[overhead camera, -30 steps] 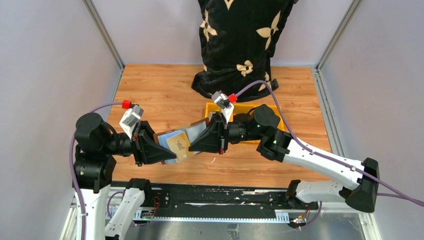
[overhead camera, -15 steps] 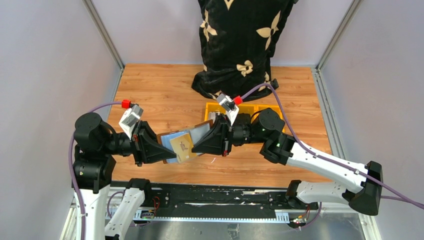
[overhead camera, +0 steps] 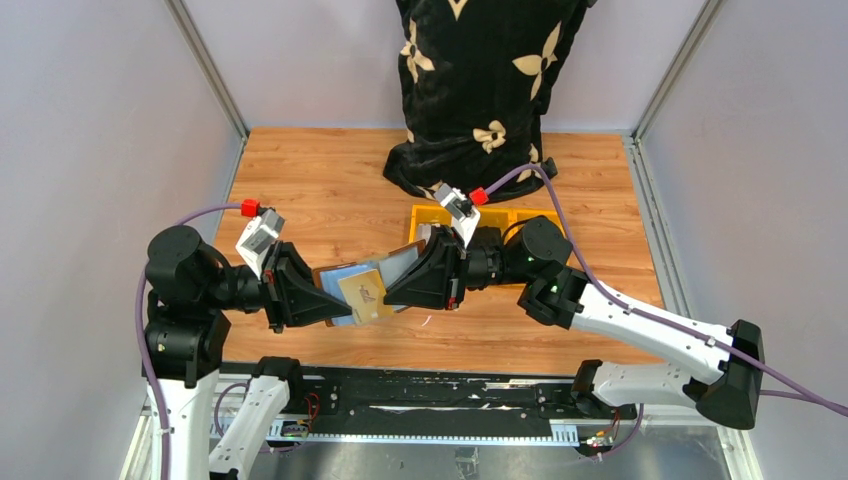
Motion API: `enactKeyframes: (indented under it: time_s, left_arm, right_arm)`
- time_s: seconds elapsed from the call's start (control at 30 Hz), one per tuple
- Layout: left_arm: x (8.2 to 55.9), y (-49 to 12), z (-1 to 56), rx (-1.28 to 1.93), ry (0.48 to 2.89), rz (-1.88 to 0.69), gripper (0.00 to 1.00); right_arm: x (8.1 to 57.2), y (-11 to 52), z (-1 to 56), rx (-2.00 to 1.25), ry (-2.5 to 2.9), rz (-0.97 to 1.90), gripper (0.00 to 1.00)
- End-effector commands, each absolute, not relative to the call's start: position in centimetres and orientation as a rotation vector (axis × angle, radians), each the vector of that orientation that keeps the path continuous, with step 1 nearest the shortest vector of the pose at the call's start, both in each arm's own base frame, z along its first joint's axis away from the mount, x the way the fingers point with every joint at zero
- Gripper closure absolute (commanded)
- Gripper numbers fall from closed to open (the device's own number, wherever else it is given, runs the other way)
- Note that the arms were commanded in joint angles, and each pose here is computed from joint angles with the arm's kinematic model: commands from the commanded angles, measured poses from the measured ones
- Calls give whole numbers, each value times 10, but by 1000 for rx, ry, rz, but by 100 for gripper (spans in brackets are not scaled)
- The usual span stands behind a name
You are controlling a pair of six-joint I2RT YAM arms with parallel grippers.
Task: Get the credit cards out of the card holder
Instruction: Remove the credit card from the card holder.
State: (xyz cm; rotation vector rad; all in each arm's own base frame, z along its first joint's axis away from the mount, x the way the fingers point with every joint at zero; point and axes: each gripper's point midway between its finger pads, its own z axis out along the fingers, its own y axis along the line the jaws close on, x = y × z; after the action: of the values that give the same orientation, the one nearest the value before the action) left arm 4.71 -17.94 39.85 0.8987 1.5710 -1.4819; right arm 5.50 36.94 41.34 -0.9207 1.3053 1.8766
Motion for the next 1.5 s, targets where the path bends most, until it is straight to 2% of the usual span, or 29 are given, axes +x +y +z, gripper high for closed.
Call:
enactKeyframes:
  time_s: [0.0,0.07,0.1,1.0,1.03,1.13,1.3,1.4,1.47]
  left_arm:
    - [40,-179,406,919,1543,-1467,96]
    - [40,-179,406,919,1543,-1468,97]
    - [41,-179,406,918,1545,-1470,97]
    - [43,-179,411,904,1542,-1445,100]
    - [44,-179,412,901,1542,-1440,100]
    - [45,-179,412,898,1542,-1435,100]
    - [45,-179,412,899,1539,-1429,100]
    - [44,-179,411,905,1535,-1427,100]
    - [45,-179,410,908,1530,-1419,100]
  right_arm:
    - [50,363,440,-927,1201,1914,91]
    - [49,362,438,-927,1204,1919,99]
    - [49,361,438,-927,1203,1920,100]
    - [52,349,419,-886,1272,1865,100]
    - [53,350,419,-886,1275,1867,99]
    - [54,355,421,-882,1280,1888,80]
    - [51,365,433,-896,1235,1963,61]
    - [50,365,442,-903,1206,1975,61]
    - [50,364,446,-902,1190,1971,71]
